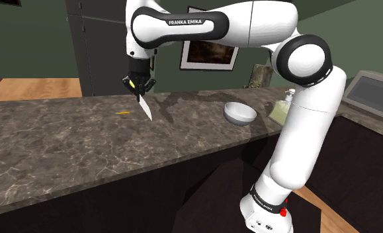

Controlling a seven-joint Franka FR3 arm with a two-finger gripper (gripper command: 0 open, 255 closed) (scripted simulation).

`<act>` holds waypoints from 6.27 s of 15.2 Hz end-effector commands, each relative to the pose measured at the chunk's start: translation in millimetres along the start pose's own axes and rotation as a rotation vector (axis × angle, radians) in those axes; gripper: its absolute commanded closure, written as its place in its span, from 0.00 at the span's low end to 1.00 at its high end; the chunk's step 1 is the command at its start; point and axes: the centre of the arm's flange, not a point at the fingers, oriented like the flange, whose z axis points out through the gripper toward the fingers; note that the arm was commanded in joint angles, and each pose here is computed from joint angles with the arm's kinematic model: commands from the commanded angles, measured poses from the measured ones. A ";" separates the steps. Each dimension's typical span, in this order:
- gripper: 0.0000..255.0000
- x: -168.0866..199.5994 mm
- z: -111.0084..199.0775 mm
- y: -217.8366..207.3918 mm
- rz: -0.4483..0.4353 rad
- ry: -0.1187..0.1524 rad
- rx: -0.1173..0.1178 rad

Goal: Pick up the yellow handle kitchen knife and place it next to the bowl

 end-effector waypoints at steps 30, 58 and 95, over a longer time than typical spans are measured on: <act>1.00 123.4 -4.0 390.2 -0.001 -0.001 0.000; 1.00 169.8 79.4 533.7 -0.001 -0.001 0.000; 0.00 171.1 91.0 533.7 -0.001 -0.001 0.000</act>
